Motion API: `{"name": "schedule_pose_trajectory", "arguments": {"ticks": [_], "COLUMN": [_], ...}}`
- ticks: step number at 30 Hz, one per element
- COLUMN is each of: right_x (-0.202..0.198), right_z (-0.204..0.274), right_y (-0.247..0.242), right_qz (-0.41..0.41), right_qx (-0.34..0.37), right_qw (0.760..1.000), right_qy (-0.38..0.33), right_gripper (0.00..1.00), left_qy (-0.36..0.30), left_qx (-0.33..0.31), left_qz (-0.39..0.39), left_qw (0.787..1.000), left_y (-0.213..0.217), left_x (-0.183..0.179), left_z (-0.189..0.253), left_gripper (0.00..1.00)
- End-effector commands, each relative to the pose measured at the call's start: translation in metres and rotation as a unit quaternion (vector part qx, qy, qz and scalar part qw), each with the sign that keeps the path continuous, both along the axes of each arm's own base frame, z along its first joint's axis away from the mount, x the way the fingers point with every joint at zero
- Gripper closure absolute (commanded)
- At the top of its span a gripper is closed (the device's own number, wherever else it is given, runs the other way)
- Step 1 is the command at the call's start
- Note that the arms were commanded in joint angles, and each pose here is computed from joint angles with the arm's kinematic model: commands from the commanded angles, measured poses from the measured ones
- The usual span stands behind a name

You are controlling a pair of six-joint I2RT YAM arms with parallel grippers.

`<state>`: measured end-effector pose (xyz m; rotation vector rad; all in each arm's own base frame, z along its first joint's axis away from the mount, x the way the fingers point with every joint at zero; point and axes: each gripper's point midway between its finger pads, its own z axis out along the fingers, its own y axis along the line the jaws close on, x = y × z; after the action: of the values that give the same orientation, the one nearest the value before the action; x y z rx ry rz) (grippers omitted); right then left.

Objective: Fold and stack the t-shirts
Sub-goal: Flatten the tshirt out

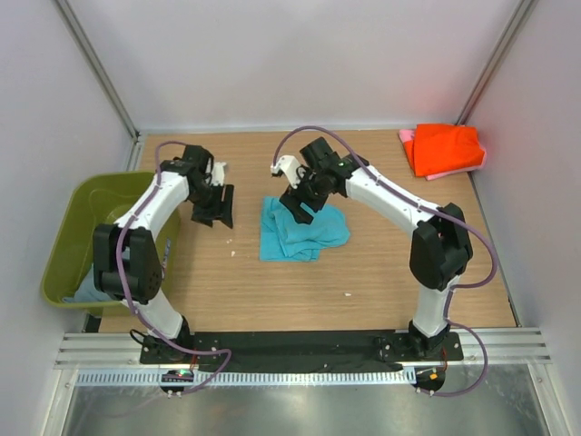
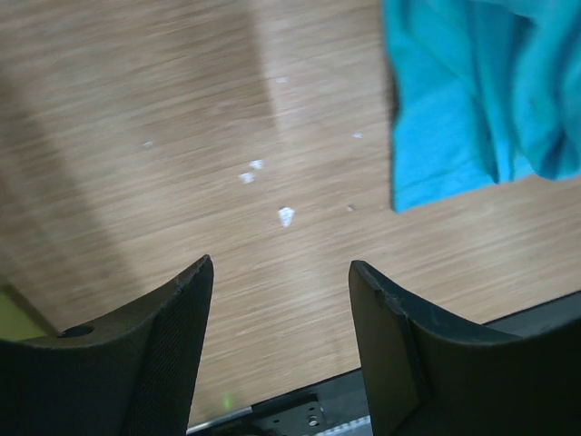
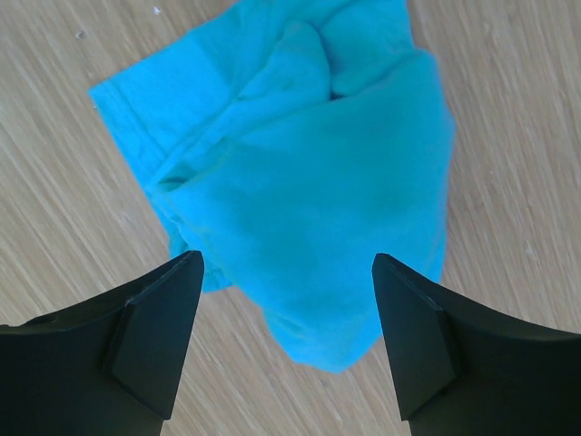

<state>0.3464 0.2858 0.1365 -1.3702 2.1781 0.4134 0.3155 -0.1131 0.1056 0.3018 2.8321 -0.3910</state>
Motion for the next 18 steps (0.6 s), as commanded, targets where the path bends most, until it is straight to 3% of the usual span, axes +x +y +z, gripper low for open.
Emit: {"name": "schedule_pose_trajectory", "arguments": {"ticks": [1, 7, 18], "right_x": [-0.012, -0.027, 0.022], "right_z": [0.018, -0.007, -0.042], "right_y": [0.033, 0.056, 0.085], "right_qz": [0.049, 0.082, 0.051], "right_qx": [0.035, 0.028, 0.009], "right_qw": [0.998, 0.996, 0.998], "right_qy": [-0.013, 0.011, -0.033], "right_gripper": [0.20, 0.25, 0.25], "left_qy": [-0.031, -0.046, -0.051], "left_qx": [-0.029, -0.027, -0.039], "left_qz": [0.050, 0.068, 0.089], "left_qw": [0.998, 0.996, 0.994], "left_y": [0.013, 0.023, 0.032], "left_x": [0.008, 0.016, 0.011], "left_z": [0.022, 0.029, 0.037], "left_gripper": [0.38, 0.38, 0.38]}}
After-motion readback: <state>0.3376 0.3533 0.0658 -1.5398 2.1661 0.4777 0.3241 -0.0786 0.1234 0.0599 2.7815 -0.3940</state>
